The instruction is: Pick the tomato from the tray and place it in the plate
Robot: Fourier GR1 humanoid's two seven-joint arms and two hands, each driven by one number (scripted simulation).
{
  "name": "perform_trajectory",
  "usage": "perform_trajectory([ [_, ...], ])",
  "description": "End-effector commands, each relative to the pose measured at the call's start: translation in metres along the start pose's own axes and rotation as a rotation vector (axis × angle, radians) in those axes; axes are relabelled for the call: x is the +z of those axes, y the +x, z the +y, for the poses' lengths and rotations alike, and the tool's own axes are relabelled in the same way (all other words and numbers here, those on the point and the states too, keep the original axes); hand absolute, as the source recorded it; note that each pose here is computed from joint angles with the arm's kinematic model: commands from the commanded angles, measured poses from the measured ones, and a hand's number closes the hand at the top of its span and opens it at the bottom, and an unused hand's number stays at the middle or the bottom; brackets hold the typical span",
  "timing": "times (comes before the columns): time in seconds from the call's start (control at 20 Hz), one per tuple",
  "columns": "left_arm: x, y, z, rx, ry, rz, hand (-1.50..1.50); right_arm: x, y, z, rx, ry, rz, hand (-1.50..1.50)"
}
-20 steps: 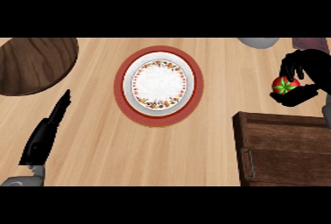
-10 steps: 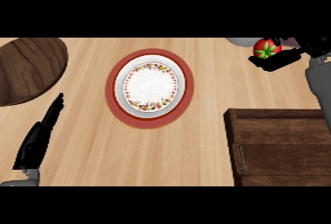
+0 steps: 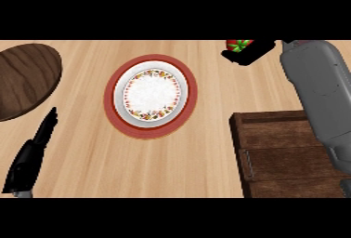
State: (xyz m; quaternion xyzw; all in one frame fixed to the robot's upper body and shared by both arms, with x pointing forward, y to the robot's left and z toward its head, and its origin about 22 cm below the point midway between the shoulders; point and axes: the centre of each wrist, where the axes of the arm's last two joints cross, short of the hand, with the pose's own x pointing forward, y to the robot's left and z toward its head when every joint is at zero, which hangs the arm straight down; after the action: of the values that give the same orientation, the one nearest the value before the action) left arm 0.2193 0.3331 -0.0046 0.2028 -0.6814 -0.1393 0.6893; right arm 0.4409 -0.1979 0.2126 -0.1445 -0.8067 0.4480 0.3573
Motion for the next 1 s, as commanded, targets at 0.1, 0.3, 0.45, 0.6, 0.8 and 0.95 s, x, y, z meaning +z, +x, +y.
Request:
perform_trajectory([
  [0.1, -0.003, 0.004, -0.018, -0.014, 0.008, -0.009, 0.0, -0.043, 0.049, 0.021, -0.076, 0.077, -0.046, 1.5],
  [0.3, 0.003, -0.012, -0.015, 0.011, -0.011, 0.006, 0.0, -0.076, 0.079, 0.071, -0.102, 0.089, 0.011, 1.5],
  [0.45, -0.02, 0.0, 0.0, 0.006, 0.007, 0.001, 0.0, -0.078, 0.083, 0.105, -0.09, 0.19, 0.03, 1.5],
  [0.6, 0.0, -0.009, 0.008, 0.01, 0.003, 0.009, 0.0, -0.088, 0.092, 0.115, -0.086, 0.221, 0.064, 1.5],
  [0.8, -0.01, 0.009, 0.001, 0.0, -0.013, -0.017, 0.0, -0.091, 0.09, 0.131, -0.054, 0.28, 0.097, 1.5],
  [0.95, -0.016, -0.007, -0.006, -0.001, -0.047, -0.027, 0.0, -0.092, 0.1, 0.143, -0.069, 0.31, 0.103, 1.5],
])
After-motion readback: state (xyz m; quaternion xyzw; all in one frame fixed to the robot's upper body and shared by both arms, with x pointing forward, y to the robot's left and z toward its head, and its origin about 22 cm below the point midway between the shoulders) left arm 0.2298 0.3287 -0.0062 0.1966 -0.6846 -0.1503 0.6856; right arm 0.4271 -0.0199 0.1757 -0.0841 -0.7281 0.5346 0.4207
